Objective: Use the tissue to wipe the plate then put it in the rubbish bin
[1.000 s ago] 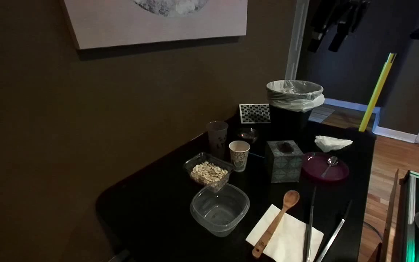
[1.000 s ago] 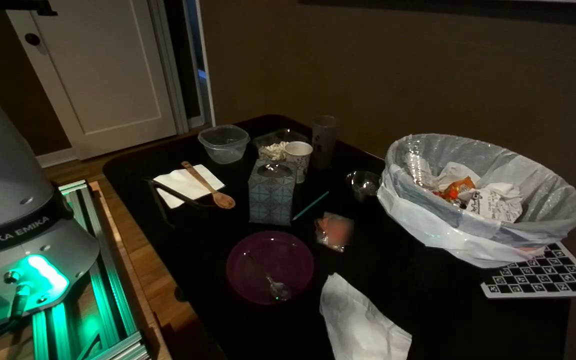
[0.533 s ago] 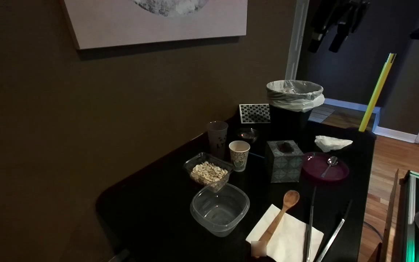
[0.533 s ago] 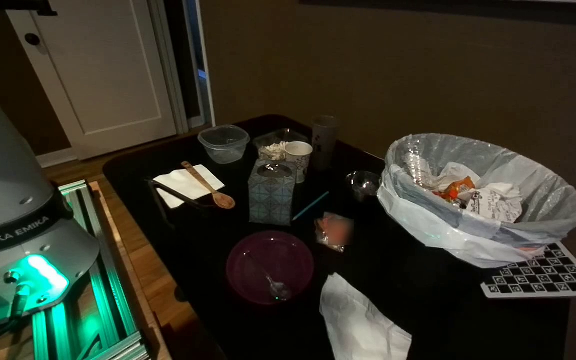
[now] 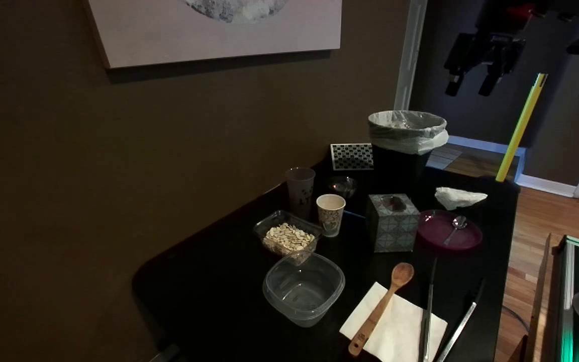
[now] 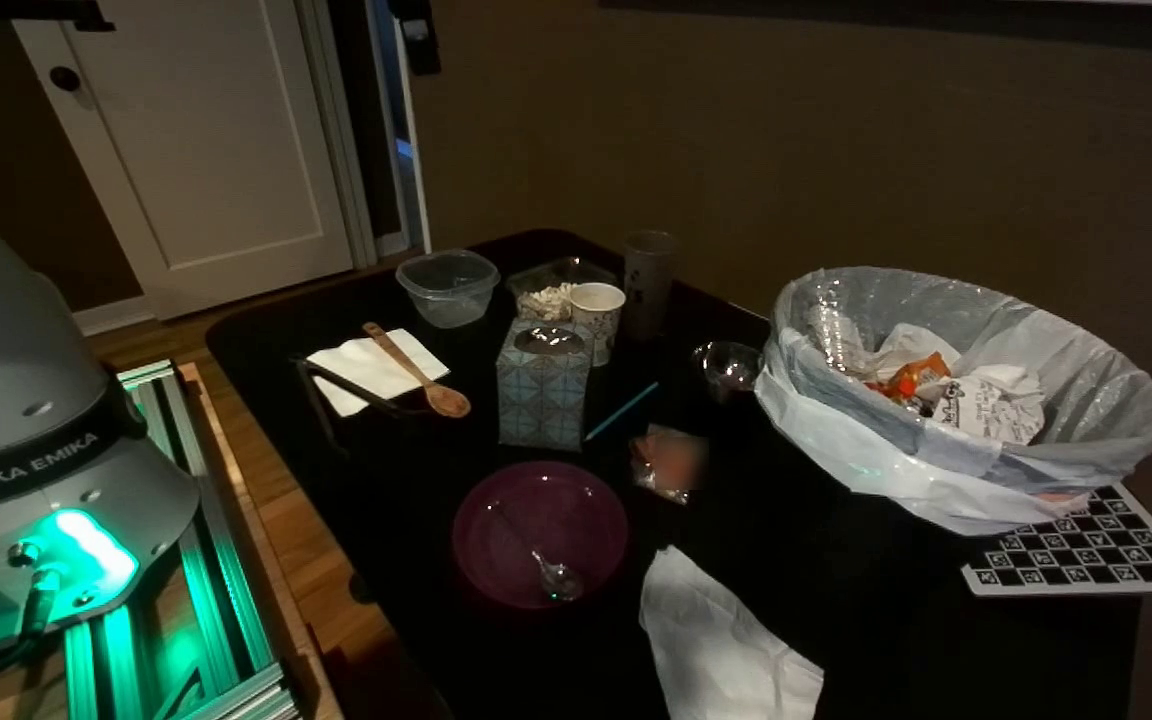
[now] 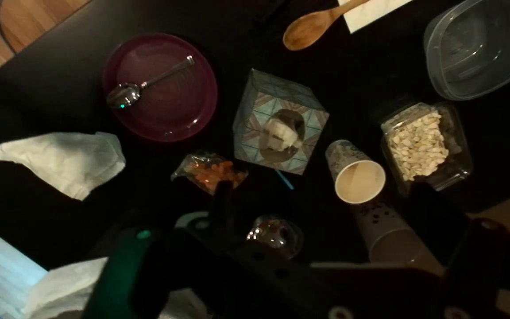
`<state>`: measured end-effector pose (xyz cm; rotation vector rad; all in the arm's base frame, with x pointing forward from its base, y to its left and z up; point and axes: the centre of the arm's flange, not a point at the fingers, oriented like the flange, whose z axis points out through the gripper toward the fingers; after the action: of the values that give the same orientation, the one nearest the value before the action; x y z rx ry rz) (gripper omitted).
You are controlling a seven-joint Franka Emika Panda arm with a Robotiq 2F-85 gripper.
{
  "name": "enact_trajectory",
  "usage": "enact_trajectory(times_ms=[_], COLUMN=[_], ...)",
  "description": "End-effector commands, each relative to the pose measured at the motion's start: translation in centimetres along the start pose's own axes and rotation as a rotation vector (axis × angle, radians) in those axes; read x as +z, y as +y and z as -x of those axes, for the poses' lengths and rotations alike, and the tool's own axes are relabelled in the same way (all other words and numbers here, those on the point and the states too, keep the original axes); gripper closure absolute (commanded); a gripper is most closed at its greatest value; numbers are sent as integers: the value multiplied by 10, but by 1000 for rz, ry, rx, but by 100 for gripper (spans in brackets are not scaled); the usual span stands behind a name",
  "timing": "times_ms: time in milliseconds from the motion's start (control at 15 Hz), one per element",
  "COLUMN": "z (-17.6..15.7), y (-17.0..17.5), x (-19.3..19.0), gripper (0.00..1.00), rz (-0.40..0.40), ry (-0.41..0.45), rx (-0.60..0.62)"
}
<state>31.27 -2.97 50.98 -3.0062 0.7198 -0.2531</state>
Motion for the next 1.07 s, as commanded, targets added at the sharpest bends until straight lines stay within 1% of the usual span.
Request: enact_trajectory(times_ms=[0, 133, 200, 267, 333, 400, 467, 600, 800, 933, 1000], z=[-26, -36, -39, -44, -45, -46, -36, -40, -41, -45, -49], y=[61, 91, 104, 116, 127, 134, 122, 134, 135, 129, 129], x=[32, 47, 54, 59, 69, 70, 54, 64, 67, 76, 85], gripper=[0, 0, 0, 0, 0, 0, 0, 0, 0, 0, 0], rz=[-3, -5, 3, 16, 26, 44, 15, 29, 33, 78, 124], ry=[-58, -81, -78, -73, -80, -95, -78, -97, -103, -74, -57], rx=[160, 240, 267, 296, 338, 372, 314, 344, 353, 332, 277])
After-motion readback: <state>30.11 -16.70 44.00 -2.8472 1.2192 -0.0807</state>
